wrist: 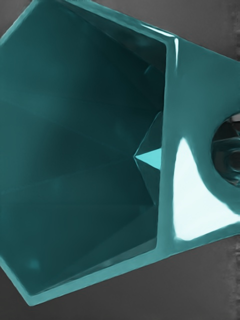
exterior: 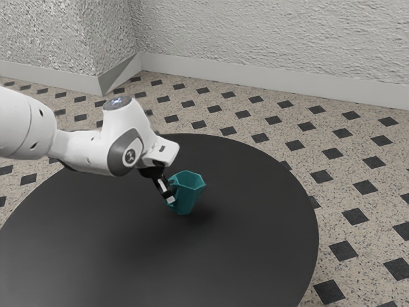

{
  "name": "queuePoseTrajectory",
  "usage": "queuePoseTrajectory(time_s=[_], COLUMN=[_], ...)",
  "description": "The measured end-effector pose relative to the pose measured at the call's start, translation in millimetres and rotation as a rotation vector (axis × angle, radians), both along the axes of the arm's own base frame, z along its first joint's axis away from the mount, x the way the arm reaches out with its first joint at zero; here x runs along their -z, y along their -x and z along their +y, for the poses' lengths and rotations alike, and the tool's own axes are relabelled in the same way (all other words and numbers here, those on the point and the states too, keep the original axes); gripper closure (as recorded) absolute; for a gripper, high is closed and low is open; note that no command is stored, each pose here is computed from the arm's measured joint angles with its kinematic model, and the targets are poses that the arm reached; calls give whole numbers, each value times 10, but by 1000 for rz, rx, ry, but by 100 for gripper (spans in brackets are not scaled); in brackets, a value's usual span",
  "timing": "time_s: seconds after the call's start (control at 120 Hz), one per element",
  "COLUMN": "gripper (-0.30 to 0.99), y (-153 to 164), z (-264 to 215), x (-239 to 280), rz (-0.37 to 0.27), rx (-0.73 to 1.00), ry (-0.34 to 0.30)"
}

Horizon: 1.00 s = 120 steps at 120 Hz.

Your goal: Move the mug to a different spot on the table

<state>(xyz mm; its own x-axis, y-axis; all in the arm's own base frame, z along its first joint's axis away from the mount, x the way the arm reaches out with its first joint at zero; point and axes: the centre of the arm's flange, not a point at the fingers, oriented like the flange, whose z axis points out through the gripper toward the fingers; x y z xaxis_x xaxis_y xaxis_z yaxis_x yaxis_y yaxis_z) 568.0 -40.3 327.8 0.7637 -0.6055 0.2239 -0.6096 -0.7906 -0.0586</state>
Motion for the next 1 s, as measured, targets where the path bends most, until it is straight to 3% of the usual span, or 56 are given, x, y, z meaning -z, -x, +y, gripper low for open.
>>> queuePoseTrajectory(time_s=[0.317, 0.658, 1.0], gripper=[63, 63, 63], y=[520, 684, 870], z=[194, 606, 787], x=[3, 31, 203], rz=[-32, -82, -87], rx=[-34, -111, -146], ry=[21, 15, 2])
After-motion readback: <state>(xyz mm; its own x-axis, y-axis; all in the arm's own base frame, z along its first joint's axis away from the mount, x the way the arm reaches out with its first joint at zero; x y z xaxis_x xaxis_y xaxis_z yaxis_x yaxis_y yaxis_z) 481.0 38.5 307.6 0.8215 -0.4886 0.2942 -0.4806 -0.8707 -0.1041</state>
